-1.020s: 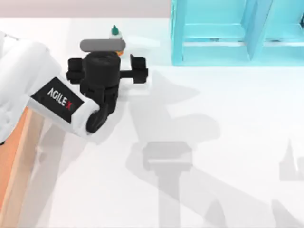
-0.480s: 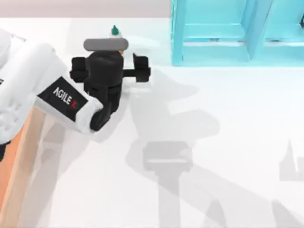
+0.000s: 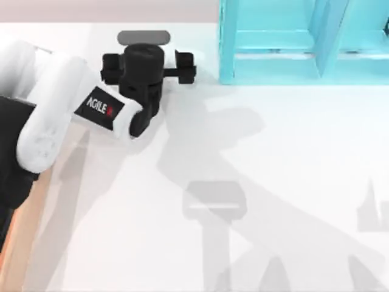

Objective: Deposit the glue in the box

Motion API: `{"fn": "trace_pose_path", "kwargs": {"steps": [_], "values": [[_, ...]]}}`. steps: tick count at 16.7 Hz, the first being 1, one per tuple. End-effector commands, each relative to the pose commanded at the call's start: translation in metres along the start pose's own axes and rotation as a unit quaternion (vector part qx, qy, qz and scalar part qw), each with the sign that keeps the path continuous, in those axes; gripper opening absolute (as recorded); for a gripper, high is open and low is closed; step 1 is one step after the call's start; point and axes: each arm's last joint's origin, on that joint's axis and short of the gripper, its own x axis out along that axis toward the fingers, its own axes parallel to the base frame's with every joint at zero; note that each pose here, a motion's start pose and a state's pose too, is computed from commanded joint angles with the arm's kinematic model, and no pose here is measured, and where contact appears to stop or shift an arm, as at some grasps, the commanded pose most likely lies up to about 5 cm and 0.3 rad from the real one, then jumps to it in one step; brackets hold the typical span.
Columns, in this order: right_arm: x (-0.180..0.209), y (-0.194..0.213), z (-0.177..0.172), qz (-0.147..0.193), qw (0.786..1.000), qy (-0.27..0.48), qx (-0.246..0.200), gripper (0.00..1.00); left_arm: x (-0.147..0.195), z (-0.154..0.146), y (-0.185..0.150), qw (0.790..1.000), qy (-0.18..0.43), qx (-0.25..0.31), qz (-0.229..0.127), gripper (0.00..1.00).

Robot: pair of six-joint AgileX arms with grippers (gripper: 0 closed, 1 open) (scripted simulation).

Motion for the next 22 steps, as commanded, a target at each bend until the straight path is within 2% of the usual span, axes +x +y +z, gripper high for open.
{"fn": "trace_pose_path", "kwargs": {"steps": [3, 7, 20, 22], "values": [[0.000, 0.000, 0.000, 0.000, 1.000, 0.000, 0.000, 1.00, 0.016, 0.000, 0.002, 1.000, 0.001, 0.000, 0.000, 1.00], [0.000, 0.000, 0.000, 0.000, 1.000, 0.000, 0.000, 1.00, 0.017, 0.000, 0.003, 1.000, 0.001, 0.000, 0.000, 1.00], [0.000, 0.000, 0.000, 0.000, 1.000, 0.000, 0.000, 1.00, 0.017, 0.000, 0.003, 1.000, 0.001, 0.000, 0.000, 0.02], [0.000, 0.000, 0.000, 0.000, 1.000, 0.000, 0.000, 1.00, 0.017, 0.000, 0.003, 1.000, 0.001, 0.000, 0.000, 0.00]]}}
